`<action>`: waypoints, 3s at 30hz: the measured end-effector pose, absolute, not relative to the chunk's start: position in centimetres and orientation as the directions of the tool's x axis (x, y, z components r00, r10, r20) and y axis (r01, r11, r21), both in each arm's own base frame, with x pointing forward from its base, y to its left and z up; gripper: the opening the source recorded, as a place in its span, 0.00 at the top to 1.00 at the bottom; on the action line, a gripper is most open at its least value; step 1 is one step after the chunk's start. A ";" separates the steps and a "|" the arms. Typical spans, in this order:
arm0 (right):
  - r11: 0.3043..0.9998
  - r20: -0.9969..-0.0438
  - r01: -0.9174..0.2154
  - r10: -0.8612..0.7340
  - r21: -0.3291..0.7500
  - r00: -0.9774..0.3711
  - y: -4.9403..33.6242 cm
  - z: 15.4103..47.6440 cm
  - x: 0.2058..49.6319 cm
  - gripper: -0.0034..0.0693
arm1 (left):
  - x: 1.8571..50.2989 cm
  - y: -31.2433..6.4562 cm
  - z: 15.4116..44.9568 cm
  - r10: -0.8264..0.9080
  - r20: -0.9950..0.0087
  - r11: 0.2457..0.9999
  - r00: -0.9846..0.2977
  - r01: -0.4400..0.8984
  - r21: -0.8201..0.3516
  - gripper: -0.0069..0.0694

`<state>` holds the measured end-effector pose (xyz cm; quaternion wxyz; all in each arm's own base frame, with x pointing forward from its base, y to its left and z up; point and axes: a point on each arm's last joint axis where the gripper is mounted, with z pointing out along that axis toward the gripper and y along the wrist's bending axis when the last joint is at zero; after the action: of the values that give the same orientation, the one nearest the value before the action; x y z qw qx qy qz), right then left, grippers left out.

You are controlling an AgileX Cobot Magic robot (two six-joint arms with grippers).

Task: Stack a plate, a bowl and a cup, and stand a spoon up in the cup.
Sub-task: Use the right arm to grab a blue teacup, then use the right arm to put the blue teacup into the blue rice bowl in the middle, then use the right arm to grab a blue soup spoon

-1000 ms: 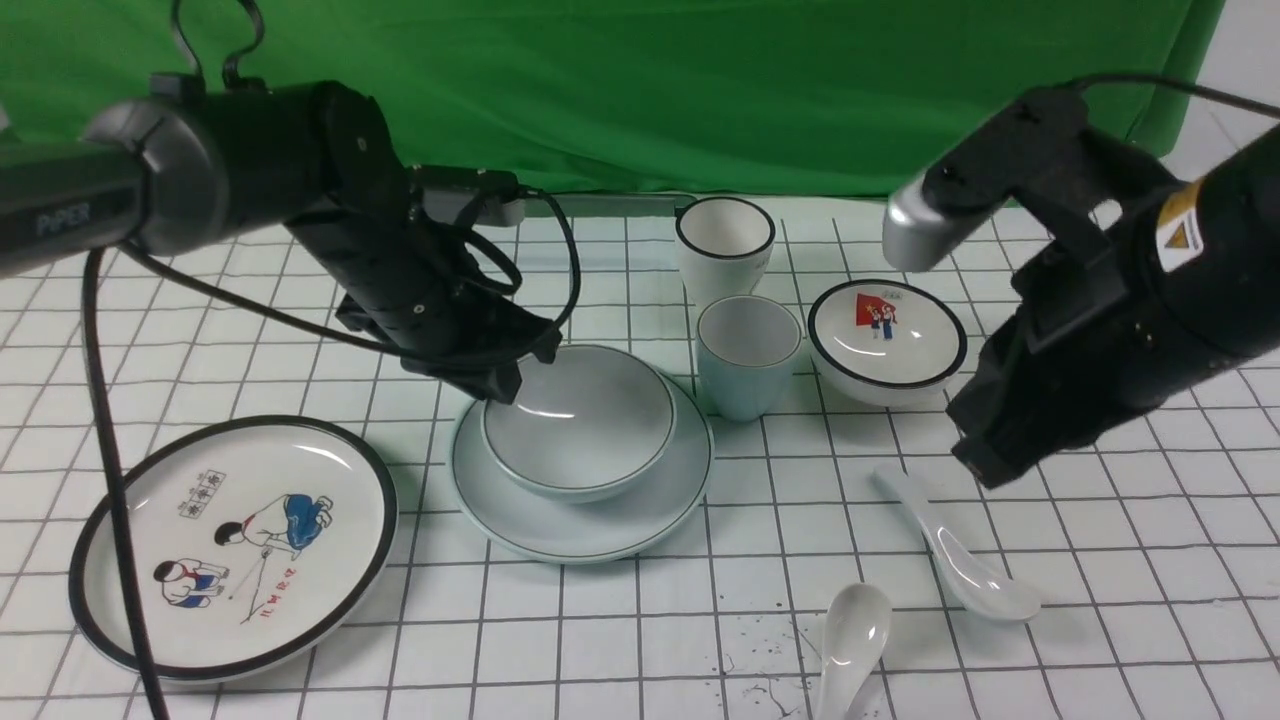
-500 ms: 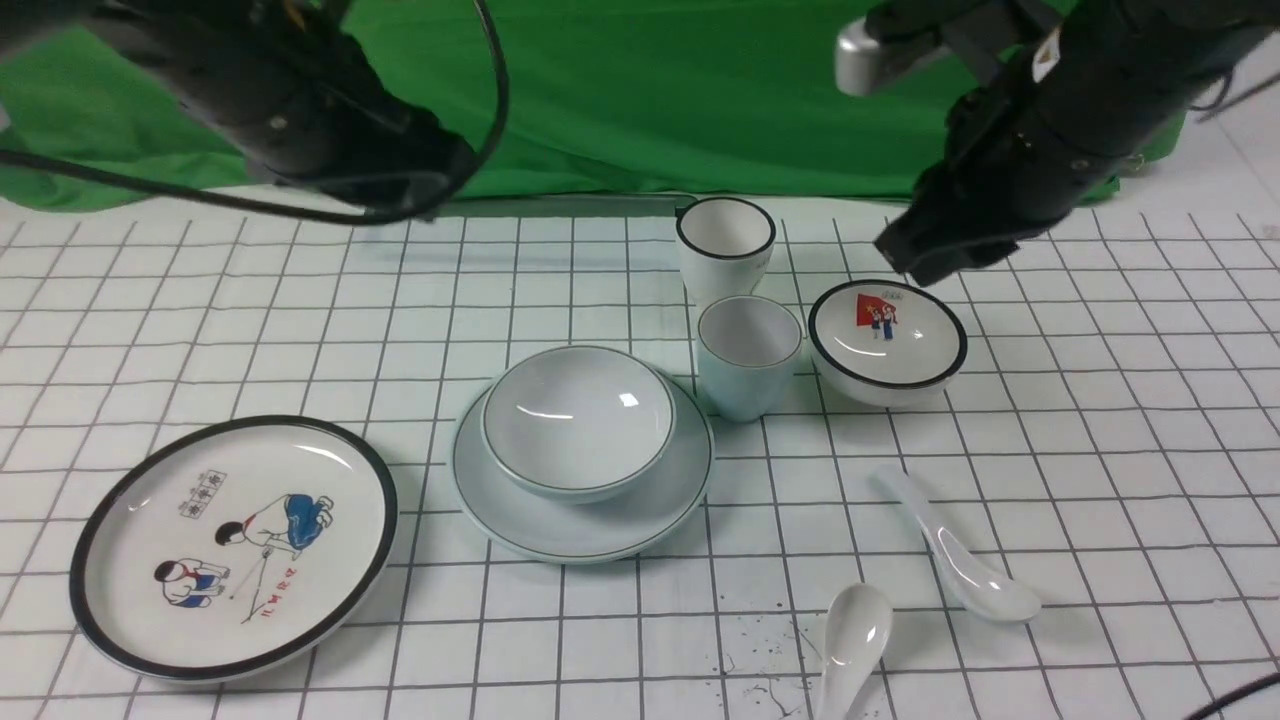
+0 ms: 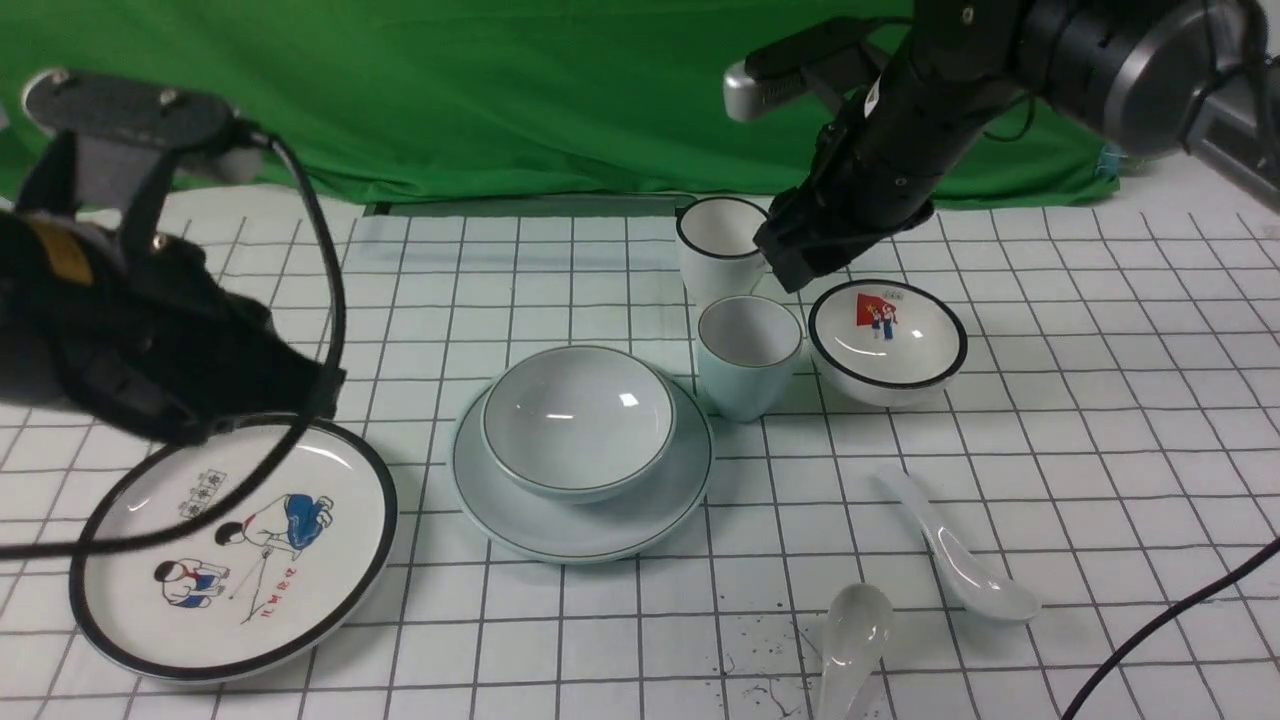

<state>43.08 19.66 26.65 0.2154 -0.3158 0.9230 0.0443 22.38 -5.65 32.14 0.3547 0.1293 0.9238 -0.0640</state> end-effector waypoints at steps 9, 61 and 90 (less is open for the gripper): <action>0.794 -0.396 -0.607 -0.566 -0.028 -0.723 20.5 23.6 43.9 0.38 | 22.5 -5.6 31.9 0.179 -0.716 0.960 -0.675 0.278 -0.022 0.96; 0.625 -0.374 -0.780 -0.733 -0.042 -0.567 29.9 27.6 38.9 0.25 | 22.6 -5.6 31.9 0.179 -0.721 0.960 -0.670 0.278 -0.020 0.96; 0.823 -0.310 -0.560 -0.559 -0.095 -0.769 13.6 19.8 33.8 0.22 | 22.4 -5.6 31.8 0.184 -0.703 0.960 -0.687 0.280 -0.022 0.96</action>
<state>33.84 13.57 19.82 0.1645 -0.2975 0.9405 0.0015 22.42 -5.61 31.77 0.3746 0.1267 0.9163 -0.0640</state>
